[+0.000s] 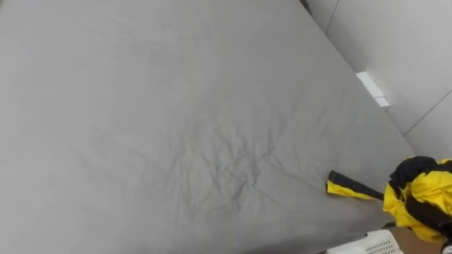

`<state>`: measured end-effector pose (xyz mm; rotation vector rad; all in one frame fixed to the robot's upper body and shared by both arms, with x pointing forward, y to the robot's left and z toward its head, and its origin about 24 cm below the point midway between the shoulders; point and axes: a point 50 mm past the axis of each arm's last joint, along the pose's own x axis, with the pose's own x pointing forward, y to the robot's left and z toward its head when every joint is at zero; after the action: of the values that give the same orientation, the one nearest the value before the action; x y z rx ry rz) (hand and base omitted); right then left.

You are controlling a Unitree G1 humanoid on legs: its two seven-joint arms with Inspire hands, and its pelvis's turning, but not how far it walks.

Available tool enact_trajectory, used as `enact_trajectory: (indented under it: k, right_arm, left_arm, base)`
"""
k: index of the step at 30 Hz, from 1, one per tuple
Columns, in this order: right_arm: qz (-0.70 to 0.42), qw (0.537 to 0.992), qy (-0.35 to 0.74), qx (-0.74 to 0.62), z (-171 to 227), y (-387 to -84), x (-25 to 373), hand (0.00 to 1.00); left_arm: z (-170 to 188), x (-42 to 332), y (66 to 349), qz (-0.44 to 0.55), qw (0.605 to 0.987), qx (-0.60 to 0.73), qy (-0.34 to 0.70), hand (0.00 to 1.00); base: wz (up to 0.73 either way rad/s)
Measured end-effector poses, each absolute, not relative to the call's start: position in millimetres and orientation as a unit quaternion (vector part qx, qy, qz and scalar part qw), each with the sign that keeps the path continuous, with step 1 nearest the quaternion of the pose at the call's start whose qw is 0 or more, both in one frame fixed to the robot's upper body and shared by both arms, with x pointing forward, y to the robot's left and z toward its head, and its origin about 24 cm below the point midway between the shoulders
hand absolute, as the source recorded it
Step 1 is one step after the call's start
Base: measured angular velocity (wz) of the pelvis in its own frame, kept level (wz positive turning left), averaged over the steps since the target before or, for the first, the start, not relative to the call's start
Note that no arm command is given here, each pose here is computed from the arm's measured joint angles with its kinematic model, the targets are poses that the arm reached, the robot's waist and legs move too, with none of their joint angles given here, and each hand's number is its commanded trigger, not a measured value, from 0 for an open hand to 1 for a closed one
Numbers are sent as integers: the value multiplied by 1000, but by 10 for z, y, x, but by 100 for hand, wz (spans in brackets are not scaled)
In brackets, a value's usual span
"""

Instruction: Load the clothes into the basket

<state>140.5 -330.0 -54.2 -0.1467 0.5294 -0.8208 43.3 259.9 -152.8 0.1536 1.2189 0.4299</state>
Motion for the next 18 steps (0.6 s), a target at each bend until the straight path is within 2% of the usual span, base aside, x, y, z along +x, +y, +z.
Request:
enact_trajectory:
  k: [8, 18]
  right_arm:
    - [-407, 863, 295, -52, -704, -3328, 1171, 100]
    - [-416, 856, 306, -34, -757, -3360, 1265, 100]
  left_arm:
    - [-1578, 242, 2579, 199, 766, 80, 606, 0]
    - [-1607, 152, 2526, 188, 748, 91, 629, 0]
  base:
    - [-19]
    - [-28]
